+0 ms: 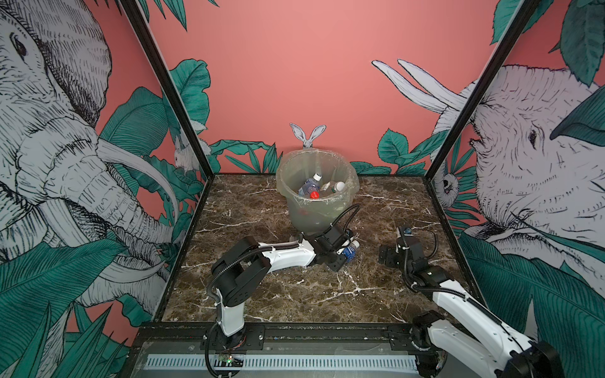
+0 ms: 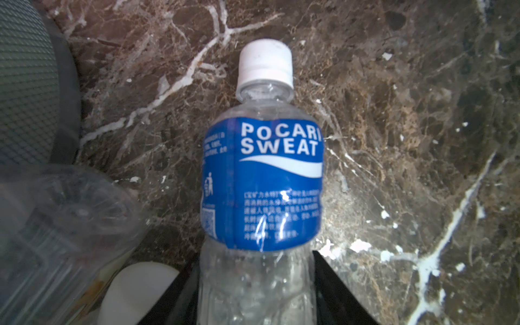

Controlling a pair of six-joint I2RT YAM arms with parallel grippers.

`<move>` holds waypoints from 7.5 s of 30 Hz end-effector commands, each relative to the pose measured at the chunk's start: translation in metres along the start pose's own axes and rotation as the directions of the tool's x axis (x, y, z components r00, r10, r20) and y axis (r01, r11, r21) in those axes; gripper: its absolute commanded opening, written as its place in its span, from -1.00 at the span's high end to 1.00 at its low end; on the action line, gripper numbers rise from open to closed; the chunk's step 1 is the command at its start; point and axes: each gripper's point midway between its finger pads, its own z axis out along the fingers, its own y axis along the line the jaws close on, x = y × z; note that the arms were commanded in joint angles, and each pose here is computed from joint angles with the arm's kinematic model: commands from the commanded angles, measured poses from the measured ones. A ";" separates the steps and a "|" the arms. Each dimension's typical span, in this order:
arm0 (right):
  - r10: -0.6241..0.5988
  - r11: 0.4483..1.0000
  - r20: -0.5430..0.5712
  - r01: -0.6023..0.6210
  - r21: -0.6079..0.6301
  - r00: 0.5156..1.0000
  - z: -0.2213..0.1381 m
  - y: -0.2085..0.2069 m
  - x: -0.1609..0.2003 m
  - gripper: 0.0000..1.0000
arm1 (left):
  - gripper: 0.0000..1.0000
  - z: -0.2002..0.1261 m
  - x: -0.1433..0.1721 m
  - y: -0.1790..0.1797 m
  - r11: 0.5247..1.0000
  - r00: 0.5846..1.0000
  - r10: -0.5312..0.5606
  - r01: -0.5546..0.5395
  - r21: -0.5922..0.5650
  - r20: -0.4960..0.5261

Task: Throw the plastic bottles in the bin
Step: Pick up the plastic bottle from the center of the table, then throw the plastic bottle into the trash bin, then pick up the plastic bottle from the center of the table.

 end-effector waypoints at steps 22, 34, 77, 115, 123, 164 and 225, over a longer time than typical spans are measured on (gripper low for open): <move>0.018 0.999 0.018 -0.018 -0.032 1.000 0.002 0.005 -0.003 -0.86 | -0.03 -0.063 -0.001 -0.006 1.000 0.985 0.015 -0.019 0.021 0.169; -0.008 0.992 0.021 0.011 -0.128 1.000 0.001 0.021 -0.003 -0.86 | -0.03 -0.106 0.015 0.008 0.999 0.972 0.002 0.009 -0.045 0.234; -0.026 0.991 -0.018 0.024 -0.132 0.999 0.010 0.026 0.002 -0.84 | -0.02 -0.342 -0.035 0.067 0.926 0.779 0.095 0.159 -0.342 0.619; -0.344 0.884 0.140 0.371 -0.284 0.928 -0.022 0.109 0.001 -0.94 | -0.99 -0.339 -0.133 0.165 0.853 0.691 0.030 0.359 -0.379 0.722; -0.494 0.795 0.229 0.543 -0.272 0.839 -0.045 0.149 -0.008 -0.95 | -0.98 -0.327 -0.098 0.166 0.837 0.678 -0.016 0.411 -0.361 0.735; -0.861 0.296 0.249 0.836 -0.462 0.443 -0.027 0.301 0.048 -0.99 | -0.89 -0.204 0.089 0.174 0.736 0.725 -0.373 0.611 -0.292 0.579; -0.923 0.271 0.080 0.782 -0.561 0.377 0.022 0.334 0.102 -0.35 | -0.87 -0.137 0.138 0.179 0.699 0.688 -0.608 0.701 -0.144 0.397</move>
